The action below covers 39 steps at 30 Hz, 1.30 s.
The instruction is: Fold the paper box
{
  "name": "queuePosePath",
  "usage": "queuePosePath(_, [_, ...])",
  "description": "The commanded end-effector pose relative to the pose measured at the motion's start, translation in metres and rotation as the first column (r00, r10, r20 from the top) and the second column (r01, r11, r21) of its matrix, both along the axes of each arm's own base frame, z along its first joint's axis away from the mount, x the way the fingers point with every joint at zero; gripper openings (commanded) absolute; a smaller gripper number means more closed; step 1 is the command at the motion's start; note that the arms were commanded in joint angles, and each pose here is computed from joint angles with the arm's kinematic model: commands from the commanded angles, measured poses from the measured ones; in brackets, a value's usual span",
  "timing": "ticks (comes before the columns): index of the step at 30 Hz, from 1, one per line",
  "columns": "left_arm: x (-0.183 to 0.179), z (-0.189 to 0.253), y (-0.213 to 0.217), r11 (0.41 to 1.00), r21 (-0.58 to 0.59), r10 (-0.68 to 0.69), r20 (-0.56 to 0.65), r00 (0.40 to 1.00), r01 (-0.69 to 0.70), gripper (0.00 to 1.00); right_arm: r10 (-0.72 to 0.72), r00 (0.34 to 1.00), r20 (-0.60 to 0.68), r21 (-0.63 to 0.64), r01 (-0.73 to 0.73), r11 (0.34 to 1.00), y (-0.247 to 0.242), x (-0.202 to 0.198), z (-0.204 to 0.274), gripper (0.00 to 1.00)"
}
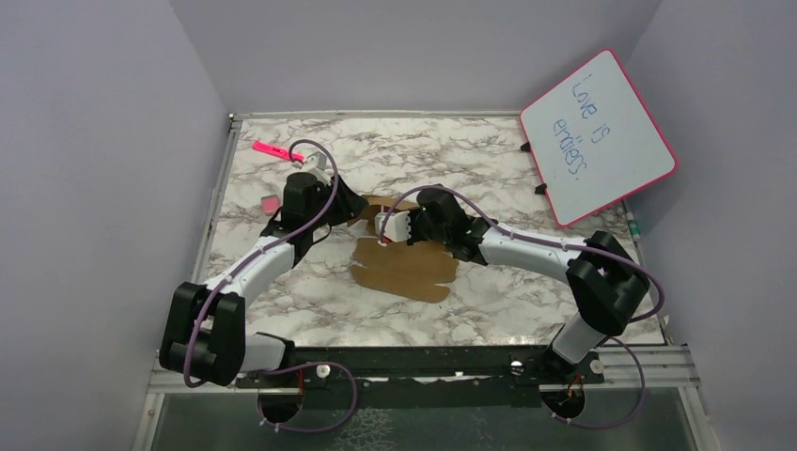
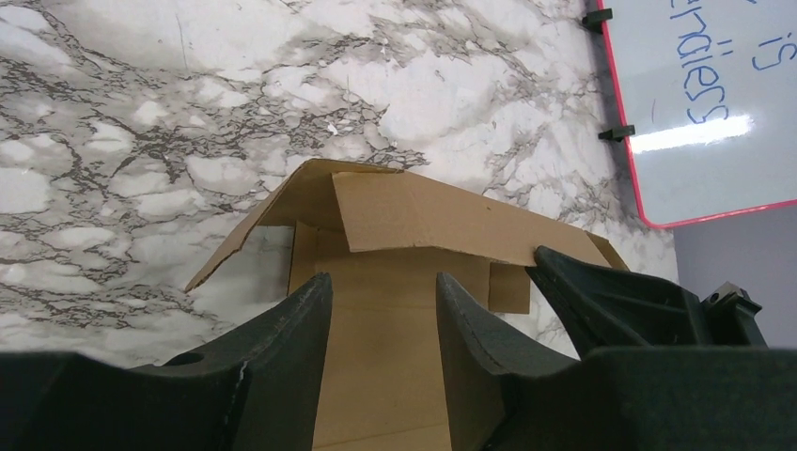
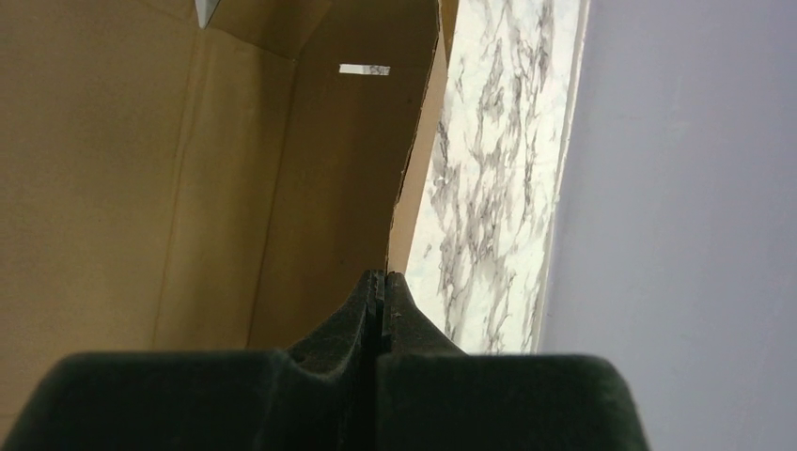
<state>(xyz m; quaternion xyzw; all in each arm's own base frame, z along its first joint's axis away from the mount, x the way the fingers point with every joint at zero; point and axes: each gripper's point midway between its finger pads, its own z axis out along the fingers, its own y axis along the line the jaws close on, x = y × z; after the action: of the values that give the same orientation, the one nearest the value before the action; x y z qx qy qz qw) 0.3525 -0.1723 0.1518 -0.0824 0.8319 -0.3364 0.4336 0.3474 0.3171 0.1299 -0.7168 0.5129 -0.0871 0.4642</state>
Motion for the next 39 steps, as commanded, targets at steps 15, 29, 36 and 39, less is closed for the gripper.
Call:
queuePosePath(15, [0.016, 0.003, -0.039, 0.997, -0.010, -0.082, 0.041, 0.996, 0.082, 0.35, -0.030, 0.999, 0.034, 0.049, 0.029, 0.998, -0.005, -0.011, 0.007, 0.01])
queuePosePath(29, [-0.023, -0.005, -0.064, 0.985, -0.132, -0.119, -0.028, 0.993, 0.114, 0.33, -0.037, 0.995, 0.098, 0.127, 0.024, 0.992, 0.000, -0.021, 0.014, 0.01])
queuePosePath(36, [-0.030, -0.014, -0.051, 0.993, -0.099, -0.059, -0.015, 0.998, 0.057, 0.33, -0.005, 0.994, 0.108, 0.119, -0.008, 0.993, 0.004, -0.038, 0.004, 0.01])
queuePosePath(39, [-0.036, -0.019, -0.047, 0.994, -0.088, -0.064, -0.018, 0.998, 0.062, 0.33, 0.000, 0.989, 0.146, 0.104, -0.015, 0.994, 0.004, -0.045, 0.003, 0.03])
